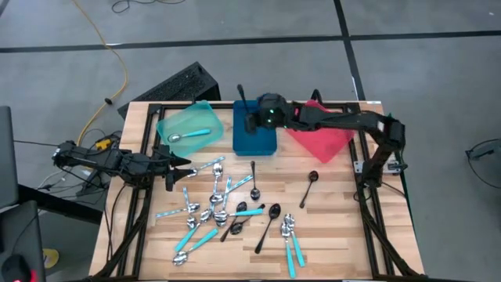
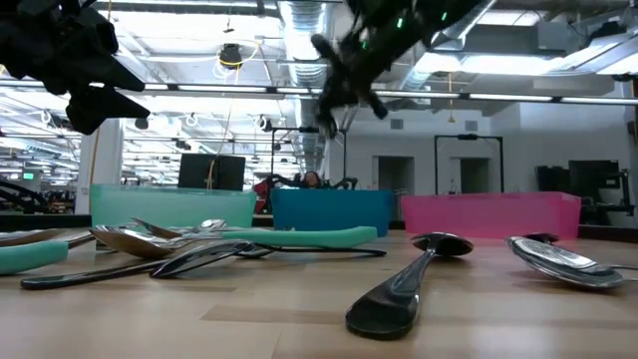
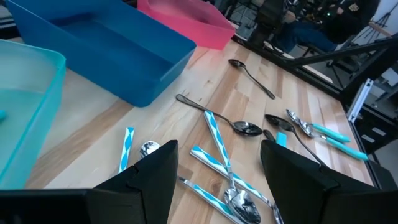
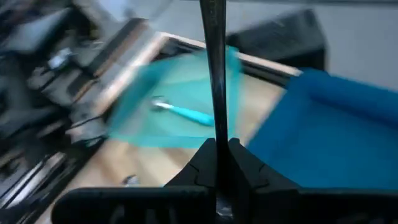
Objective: Sort silverware by color (type)
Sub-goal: Put the black spoon into the blue bin
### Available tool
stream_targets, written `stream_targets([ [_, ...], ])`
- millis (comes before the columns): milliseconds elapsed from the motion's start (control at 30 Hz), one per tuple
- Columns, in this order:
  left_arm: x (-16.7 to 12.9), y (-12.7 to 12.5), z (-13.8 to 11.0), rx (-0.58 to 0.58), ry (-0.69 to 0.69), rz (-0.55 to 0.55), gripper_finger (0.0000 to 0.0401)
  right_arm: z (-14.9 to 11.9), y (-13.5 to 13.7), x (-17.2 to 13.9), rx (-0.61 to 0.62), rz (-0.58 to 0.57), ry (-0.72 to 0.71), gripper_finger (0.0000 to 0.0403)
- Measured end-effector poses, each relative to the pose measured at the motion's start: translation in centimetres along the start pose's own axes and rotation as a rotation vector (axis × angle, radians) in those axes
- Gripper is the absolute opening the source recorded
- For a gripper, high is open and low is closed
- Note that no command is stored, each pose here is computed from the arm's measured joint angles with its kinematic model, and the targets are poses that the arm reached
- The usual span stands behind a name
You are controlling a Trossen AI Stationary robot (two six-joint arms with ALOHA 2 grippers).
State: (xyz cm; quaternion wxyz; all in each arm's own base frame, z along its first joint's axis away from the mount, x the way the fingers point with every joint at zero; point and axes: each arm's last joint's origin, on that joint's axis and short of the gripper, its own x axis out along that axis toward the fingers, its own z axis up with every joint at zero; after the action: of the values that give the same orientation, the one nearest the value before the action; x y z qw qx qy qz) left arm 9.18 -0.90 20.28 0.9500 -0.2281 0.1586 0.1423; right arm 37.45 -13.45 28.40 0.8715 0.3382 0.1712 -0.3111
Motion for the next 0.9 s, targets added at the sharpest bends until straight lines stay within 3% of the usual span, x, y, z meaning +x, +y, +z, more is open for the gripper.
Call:
stream_targets([
  [167,0.0,0.0,0.0,-0.014,-0.002,0.002,0.0216,-0.6,-3.0,3.5,0.116,-0.095,0.036,0.004],
  [300,0.0,0.0,0.0,-0.019,-0.002,0.003,0.0216,-1.6,-3.8,5.4,0.155,-0.098,0.07,0.0038],
  [733,0.0,0.0,0.0,-0.041,-0.002,0.004,0.0216,-1.8,-2.2,8.6,0.112,-0.183,0.185,0.0038],
  [900,0.0,0.0,0.0,-0.044,-0.002,0.004,0.0216,-1.8,-2.1,9.5,0.089,-0.269,0.245,0.0037],
])
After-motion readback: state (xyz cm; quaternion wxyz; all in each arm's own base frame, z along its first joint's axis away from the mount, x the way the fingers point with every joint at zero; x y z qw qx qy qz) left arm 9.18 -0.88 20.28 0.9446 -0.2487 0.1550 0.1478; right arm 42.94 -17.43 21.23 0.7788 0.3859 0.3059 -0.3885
